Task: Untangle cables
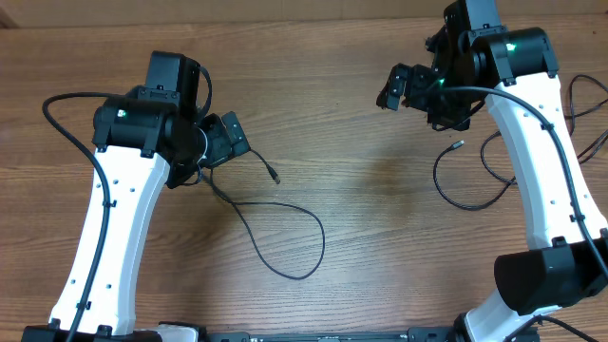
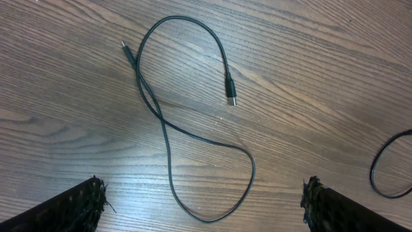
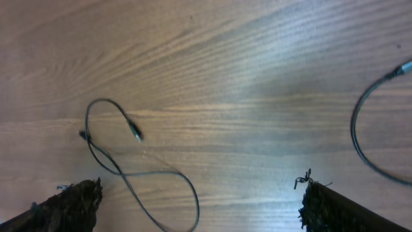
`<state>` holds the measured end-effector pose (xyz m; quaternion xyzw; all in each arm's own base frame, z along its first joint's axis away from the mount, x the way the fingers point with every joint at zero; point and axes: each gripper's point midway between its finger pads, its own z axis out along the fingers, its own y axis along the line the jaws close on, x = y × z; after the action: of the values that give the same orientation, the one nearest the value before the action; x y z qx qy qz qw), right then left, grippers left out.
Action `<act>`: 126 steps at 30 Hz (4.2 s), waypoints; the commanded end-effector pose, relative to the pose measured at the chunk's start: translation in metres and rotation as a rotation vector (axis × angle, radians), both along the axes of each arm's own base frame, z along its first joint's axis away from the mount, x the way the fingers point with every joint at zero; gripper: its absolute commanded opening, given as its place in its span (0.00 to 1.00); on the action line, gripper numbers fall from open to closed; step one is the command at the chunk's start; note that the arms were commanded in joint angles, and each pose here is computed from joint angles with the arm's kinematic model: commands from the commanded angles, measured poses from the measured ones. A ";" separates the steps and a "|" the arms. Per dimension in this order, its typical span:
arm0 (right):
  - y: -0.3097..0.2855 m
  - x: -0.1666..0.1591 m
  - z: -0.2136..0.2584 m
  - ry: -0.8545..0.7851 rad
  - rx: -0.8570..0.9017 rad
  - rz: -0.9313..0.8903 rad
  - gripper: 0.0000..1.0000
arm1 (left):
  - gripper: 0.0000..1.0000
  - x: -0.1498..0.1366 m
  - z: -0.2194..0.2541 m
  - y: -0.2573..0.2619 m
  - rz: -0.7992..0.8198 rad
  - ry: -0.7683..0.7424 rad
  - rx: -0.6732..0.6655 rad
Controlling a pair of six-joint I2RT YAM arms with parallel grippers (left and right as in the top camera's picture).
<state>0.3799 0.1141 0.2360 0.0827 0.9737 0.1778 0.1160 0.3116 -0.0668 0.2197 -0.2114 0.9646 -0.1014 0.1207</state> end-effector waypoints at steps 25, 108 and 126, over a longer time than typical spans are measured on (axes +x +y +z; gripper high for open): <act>0.003 0.011 0.004 -0.050 0.015 0.005 1.00 | 1.00 0.001 0.001 -0.001 0.007 -0.004 0.002; -0.417 -0.030 0.041 -0.132 -0.423 -1.199 0.04 | 1.00 0.001 0.001 -0.001 0.007 -0.004 0.002; -0.415 -0.091 0.138 -0.332 -0.486 -1.520 0.04 | 1.00 0.001 0.001 -0.001 0.008 -0.004 0.002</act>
<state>0.2915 -0.2943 0.3901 0.6480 0.6408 -0.1460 0.3849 0.3116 -0.0668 0.2196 -0.2114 0.9646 -0.1013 0.1206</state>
